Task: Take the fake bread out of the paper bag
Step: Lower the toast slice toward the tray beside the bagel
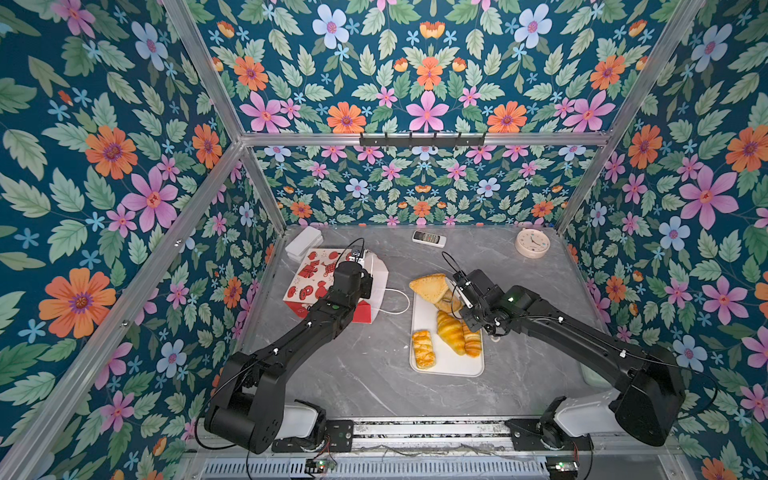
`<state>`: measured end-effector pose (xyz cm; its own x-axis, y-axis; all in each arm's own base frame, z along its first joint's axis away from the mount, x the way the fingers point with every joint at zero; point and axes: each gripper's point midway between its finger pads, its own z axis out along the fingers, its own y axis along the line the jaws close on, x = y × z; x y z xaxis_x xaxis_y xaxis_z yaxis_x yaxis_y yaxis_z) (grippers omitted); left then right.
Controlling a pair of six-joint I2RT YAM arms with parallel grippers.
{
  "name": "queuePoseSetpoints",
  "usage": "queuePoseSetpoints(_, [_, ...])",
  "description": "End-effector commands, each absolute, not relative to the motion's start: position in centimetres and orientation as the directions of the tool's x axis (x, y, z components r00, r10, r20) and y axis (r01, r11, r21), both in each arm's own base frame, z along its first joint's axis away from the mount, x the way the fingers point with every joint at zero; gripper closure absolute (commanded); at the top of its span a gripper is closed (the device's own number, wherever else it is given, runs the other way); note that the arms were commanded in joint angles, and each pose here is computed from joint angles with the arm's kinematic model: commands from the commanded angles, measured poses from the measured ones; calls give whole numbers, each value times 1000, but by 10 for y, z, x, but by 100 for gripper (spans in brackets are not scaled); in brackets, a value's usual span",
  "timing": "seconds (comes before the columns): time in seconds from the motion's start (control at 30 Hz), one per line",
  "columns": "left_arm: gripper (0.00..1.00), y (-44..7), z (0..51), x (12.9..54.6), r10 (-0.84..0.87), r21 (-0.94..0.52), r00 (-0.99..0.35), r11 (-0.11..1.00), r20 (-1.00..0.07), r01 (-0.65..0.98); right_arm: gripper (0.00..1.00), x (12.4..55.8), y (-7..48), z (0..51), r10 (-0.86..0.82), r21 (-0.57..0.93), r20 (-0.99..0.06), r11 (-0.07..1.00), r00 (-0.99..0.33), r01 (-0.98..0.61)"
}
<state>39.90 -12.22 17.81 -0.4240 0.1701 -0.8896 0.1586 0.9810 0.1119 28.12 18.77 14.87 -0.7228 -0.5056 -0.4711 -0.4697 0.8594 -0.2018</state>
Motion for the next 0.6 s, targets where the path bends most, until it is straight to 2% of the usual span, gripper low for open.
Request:
queuePoseSetpoints(0.0, [100, -124, 187, 402, 142, 86, -393, 984, -909, 155, 95, 283, 192, 147, -520, -237, -478, 852, -708, -466])
queuePoseSetpoints(0.27, [100, -123, 183, 401, 136, 80, -396, 985, -908, 155, 95, 265, 192, 131, -577, -302, -411, 817, -706, -491])
queuePoseSetpoints(0.57, [100, -124, 179, 400, 129, 69, -397, 985, -909, 160, 95, 265, 186, 143, -541, -310, -455, 841, -707, -444])
